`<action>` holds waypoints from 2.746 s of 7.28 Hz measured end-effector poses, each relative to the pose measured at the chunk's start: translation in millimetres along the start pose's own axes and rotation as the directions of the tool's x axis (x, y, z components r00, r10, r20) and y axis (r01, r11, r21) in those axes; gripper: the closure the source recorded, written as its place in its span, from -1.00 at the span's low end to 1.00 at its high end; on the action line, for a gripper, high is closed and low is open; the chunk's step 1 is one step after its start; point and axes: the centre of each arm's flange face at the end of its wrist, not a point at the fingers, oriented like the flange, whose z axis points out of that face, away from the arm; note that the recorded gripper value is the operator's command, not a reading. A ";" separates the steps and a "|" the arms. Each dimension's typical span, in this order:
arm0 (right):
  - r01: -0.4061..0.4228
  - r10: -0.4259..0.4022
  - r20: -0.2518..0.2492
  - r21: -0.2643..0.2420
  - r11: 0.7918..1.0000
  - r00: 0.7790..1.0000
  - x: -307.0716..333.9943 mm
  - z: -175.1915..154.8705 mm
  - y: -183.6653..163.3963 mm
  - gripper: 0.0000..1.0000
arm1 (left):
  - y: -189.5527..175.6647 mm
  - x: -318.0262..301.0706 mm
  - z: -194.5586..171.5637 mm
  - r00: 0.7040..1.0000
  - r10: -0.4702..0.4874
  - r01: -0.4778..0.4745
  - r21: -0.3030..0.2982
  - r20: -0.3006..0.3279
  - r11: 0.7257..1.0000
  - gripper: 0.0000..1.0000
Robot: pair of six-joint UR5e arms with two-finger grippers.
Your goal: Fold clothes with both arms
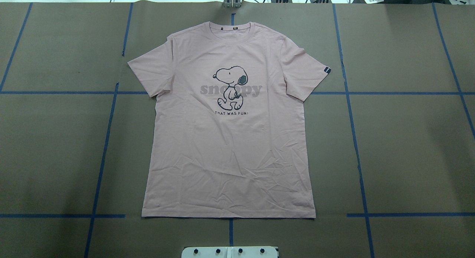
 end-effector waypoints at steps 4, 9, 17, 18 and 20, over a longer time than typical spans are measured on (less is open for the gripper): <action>0.013 -0.013 0.000 0.014 1.000 1.000 -8.3 -7.2 -3.1 -1.00 | -0.4 8.7 -8.5 1.000 0.020 -0.020 0.017 0.004 1.000 -1.00; 0.152 -0.152 -0.013 0.178 0.972 0.988 -85.1 -82.7 -107.6 -1.00 | -59.7 56.6 -63.5 0.974 0.221 -0.228 0.223 0.056 0.948 -1.00; 0.029 -0.087 0.151 0.354 0.935 0.985 -257.8 -74.1 -188.3 -0.76 | -164.7 210.8 -64.5 0.874 0.486 -0.407 0.556 0.007 0.725 -1.00; -0.038 -0.033 0.178 0.380 0.924 0.984 -293.2 -47.8 -200.2 -0.59 | -164.4 218.8 -59.5 0.867 0.498 -0.415 0.553 -0.001 0.723 -1.00; -0.138 0.061 0.206 0.385 0.913 0.977 -357.5 0.9 -220.4 -0.34 | -164.1 222.9 -57.1 0.863 0.505 -0.419 0.552 -0.005 0.721 -1.00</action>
